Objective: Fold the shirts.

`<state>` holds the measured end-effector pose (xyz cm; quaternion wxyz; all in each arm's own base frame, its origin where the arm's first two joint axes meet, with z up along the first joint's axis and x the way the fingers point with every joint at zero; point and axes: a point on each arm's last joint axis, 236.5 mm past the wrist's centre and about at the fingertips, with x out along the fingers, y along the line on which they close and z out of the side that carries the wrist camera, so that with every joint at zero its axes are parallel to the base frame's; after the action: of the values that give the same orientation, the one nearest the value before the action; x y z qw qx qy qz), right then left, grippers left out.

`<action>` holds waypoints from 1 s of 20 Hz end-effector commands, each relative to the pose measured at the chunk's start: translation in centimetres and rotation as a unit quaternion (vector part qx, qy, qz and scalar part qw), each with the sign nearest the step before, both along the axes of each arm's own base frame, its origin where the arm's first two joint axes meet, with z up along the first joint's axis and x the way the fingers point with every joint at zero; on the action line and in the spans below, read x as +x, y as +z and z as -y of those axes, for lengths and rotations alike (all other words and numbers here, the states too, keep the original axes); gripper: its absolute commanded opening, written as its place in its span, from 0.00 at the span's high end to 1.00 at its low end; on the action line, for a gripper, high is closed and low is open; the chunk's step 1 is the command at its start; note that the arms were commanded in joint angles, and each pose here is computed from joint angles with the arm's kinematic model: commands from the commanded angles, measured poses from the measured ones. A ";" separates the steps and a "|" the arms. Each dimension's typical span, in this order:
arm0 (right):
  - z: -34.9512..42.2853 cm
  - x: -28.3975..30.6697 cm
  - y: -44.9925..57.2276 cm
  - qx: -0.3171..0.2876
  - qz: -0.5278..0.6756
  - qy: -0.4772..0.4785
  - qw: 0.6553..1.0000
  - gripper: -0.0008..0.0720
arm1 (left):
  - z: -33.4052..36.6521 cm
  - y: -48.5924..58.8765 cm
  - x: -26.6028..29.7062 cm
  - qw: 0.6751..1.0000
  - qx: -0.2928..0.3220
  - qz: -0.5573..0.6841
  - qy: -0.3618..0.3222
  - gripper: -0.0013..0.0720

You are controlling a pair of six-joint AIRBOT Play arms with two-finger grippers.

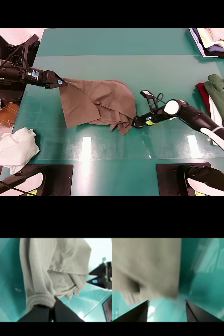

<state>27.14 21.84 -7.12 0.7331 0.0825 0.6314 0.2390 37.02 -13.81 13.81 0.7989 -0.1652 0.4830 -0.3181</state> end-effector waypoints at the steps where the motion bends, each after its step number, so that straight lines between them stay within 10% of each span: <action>1: -1.0 2.3 -0.7 0.001 0.019 -0.006 1.000 0.33 | 0.1 0.0 -0.5 1.000 0.000 -0.006 -0.007 0.94; 3: -0.7 3.3 -0.8 0.001 0.019 -0.016 1.000 0.41 | 0.1 -0.1 -0.6 1.000 0.000 -0.009 -0.010 0.94; 5: -0.5 4.0 -0.4 0.003 0.024 -0.021 0.999 0.88 | 0.2 -0.1 -0.6 1.000 0.000 -0.009 -0.010 0.94; 6: -0.5 4.3 0.1 0.004 0.031 -0.017 0.999 0.96 | 0.2 0.0 -0.6 1.000 -0.001 -0.011 -0.007 0.94; 12: 5.0 10.5 17.4 -0.023 0.246 -0.026 0.969 0.97 | 0.0 11.3 1.5 0.993 -0.002 0.121 0.009 0.94; 20: 18.6 5.6 50.1 -0.002 0.556 -0.208 0.805 0.97 | 0.6 37.3 -8.7 0.889 -0.020 0.457 0.037 0.94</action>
<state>37.47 6.67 33.92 0.9723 0.0659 0.1855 0.1263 33.23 -14.28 43.98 0.9247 -0.0509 0.1569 -0.3432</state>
